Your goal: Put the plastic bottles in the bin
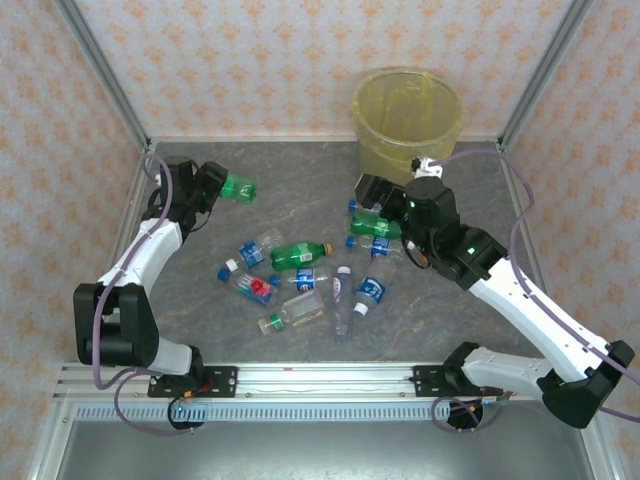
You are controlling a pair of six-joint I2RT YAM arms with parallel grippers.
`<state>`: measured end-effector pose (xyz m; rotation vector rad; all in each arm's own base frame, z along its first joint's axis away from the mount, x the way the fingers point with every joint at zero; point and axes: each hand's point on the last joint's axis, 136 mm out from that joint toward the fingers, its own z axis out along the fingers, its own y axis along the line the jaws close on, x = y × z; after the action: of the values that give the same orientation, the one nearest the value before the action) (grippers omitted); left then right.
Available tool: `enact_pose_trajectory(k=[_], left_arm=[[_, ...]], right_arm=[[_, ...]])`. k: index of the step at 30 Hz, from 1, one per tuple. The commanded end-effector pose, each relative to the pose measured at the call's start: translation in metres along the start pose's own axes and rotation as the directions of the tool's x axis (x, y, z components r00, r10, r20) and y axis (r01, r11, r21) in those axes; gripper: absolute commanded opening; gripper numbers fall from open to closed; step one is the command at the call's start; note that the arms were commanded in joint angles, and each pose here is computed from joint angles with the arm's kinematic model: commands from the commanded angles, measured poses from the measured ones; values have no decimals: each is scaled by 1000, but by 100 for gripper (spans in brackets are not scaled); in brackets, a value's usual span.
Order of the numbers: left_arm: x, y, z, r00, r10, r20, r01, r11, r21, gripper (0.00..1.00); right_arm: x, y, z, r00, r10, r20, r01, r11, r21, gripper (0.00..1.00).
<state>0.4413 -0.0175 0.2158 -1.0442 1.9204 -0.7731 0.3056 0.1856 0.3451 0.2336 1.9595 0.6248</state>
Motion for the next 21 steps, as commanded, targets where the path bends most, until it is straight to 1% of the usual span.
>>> enact_pose_trajectory(k=[1,6,9,11,16,21], left_arm=[[2,-71,-22,998,55,6,-55,977,204,43],[30,-133,-40,993,107,-59,-76,919,387,43],[48,-163,-52,985,147,-86,-92,883,460,43],[59,-178,-60,981,167,-101,-95,860,501,43],[86,-203,-77,966,208,-154,-81,809,583,43],[96,-212,-90,960,235,-153,-95,787,610,43]], right_arm=[[-12,29,-4,999,1,35,4,991,-132,100],[-5,59,0,1000,-28,-6,26,960,-277,100],[-1,75,5,998,-49,-30,36,940,-340,100],[3,85,9,997,-60,-53,36,925,-378,98],[15,113,24,989,-75,-126,5,878,-479,93],[17,129,35,985,-77,-152,-13,855,-518,91]])
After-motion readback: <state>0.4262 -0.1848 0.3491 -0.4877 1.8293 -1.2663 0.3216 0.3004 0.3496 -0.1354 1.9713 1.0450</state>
